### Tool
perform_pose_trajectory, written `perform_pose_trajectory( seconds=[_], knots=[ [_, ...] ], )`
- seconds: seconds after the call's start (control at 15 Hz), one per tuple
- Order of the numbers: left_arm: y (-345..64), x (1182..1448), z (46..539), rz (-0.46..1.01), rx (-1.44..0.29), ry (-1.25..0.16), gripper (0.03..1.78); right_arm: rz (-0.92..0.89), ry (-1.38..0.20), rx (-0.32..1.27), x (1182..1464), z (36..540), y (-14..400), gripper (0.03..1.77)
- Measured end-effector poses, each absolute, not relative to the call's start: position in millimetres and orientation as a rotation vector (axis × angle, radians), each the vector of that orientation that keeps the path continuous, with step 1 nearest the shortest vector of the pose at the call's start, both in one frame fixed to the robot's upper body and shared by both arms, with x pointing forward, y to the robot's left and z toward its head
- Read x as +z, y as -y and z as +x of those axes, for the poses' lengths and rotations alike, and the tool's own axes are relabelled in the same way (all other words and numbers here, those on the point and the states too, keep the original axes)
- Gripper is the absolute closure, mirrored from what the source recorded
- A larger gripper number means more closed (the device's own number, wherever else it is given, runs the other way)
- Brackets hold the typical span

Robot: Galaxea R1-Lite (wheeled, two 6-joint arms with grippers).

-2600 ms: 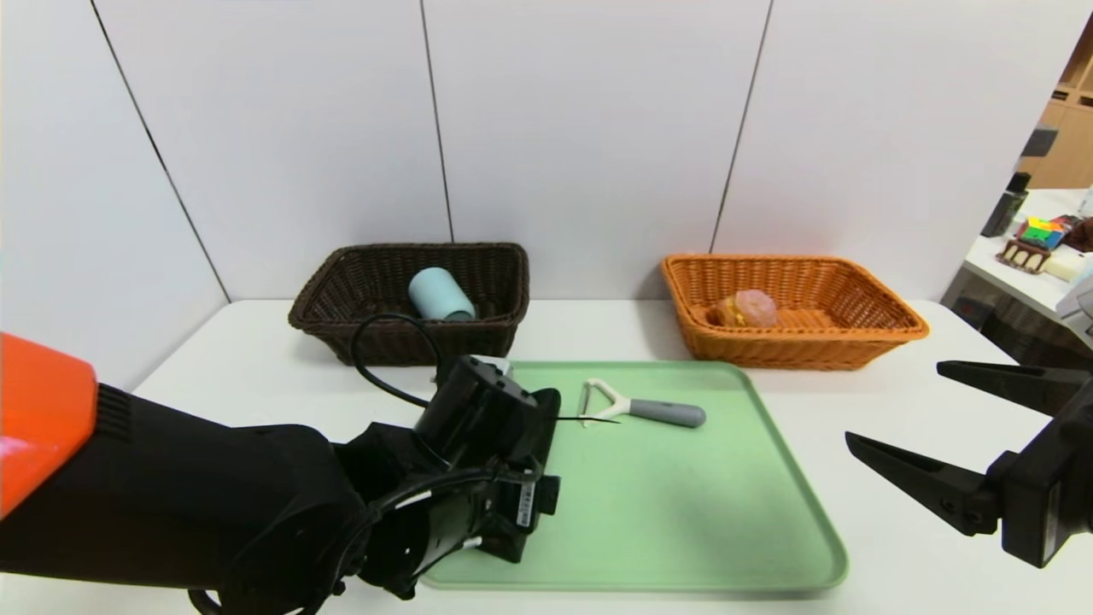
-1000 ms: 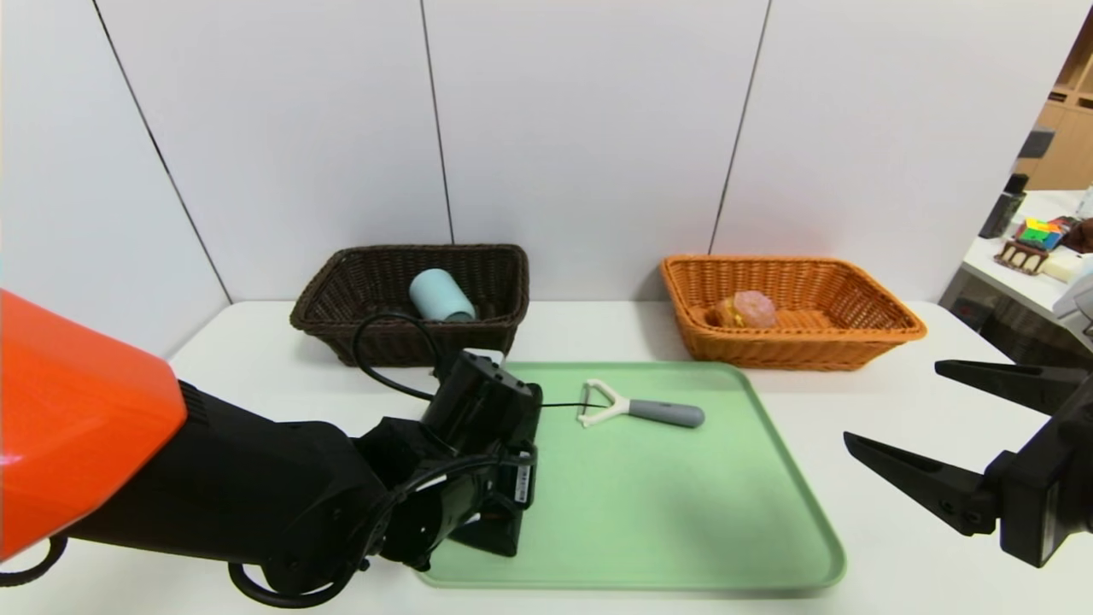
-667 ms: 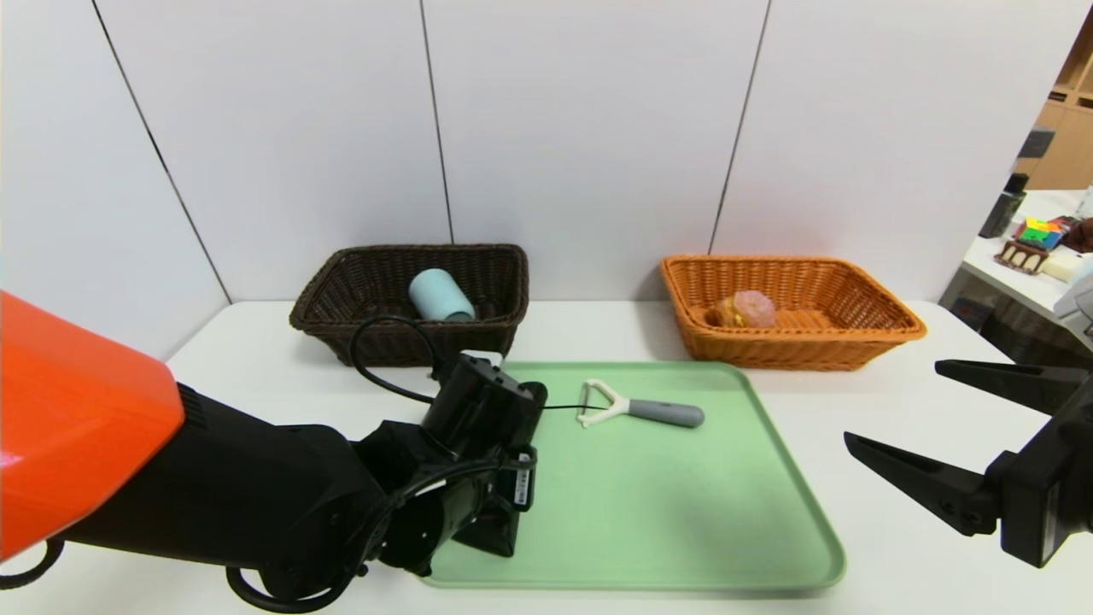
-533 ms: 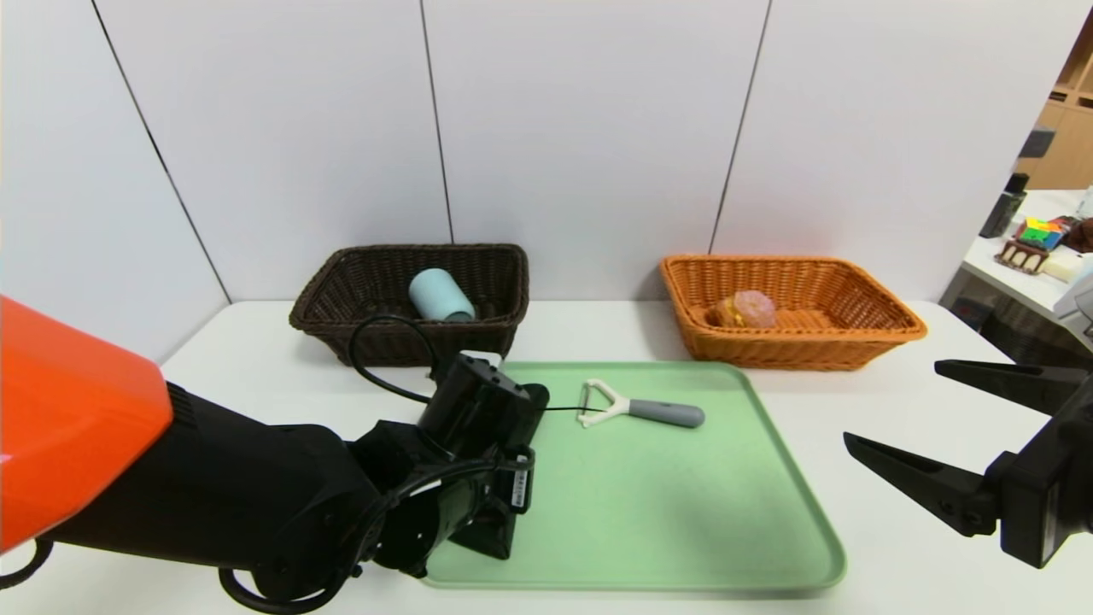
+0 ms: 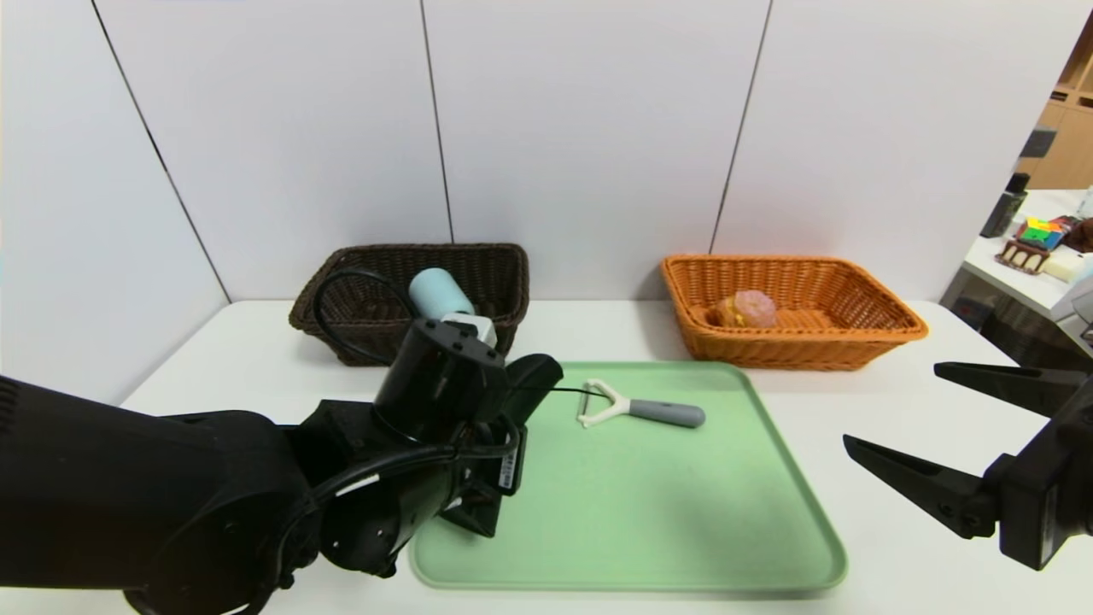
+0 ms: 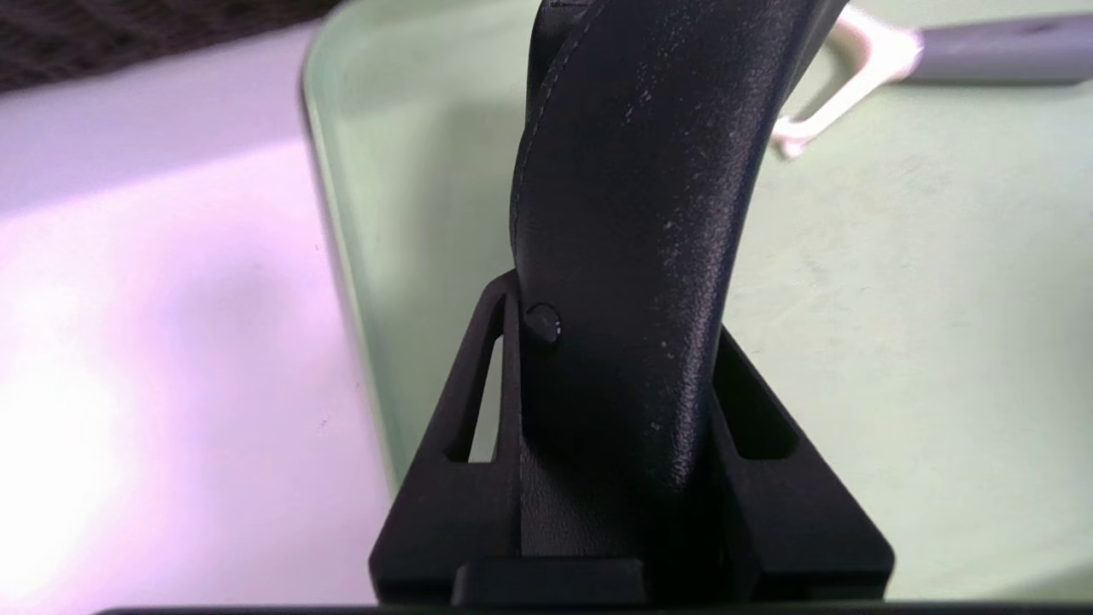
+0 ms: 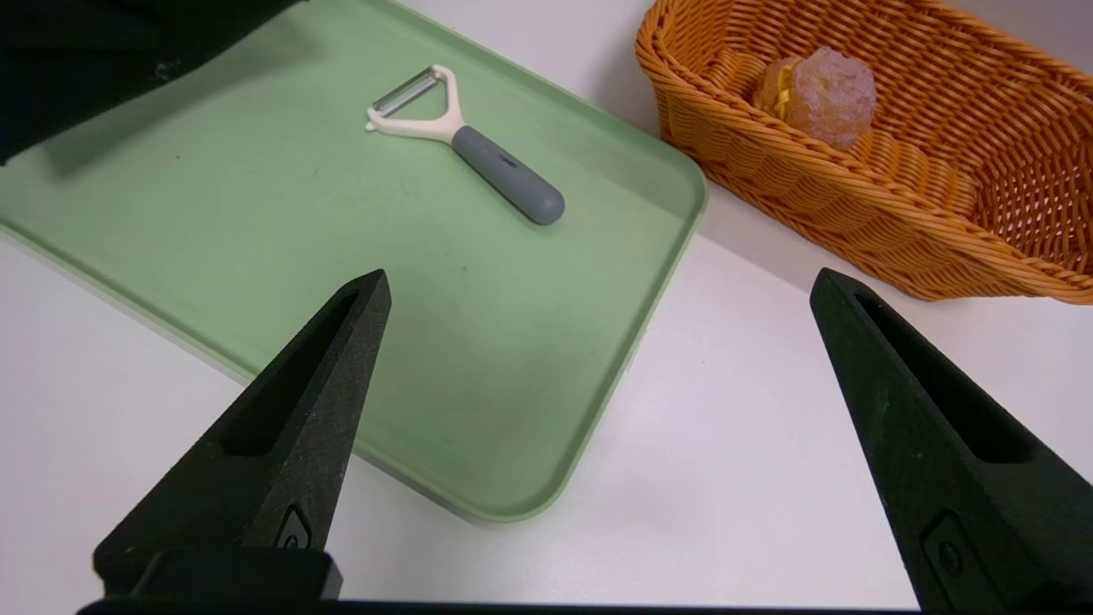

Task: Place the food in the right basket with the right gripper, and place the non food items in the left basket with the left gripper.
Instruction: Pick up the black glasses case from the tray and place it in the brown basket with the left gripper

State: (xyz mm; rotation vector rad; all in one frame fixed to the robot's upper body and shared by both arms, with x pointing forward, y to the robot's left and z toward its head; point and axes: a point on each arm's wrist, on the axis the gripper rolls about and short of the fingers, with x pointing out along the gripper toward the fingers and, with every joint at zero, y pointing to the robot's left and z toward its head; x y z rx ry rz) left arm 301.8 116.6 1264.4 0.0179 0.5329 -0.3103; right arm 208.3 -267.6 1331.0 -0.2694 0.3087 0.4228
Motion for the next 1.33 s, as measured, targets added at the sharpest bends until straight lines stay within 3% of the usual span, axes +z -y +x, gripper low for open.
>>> perform_pose_trajectory(
  seconds=[0.73, 1.07, 1.33],
  knots=[
    [-151, 1360, 282, 0.062, -0.284, -0.209, 1.3, -0.273, -0.318, 0.422, 1329, 209, 267, 0.11],
    [-184, 1399, 314, 0.055, -0.156, -0.098, 1.32, -0.272, -0.314, 0.424, 1330, 209, 267, 0.11],
    [-208, 1406, 357, 0.066, -0.082, -0.081, 1.33, -0.271, -0.313, 0.425, 1331, 209, 267, 0.11]
  ],
)
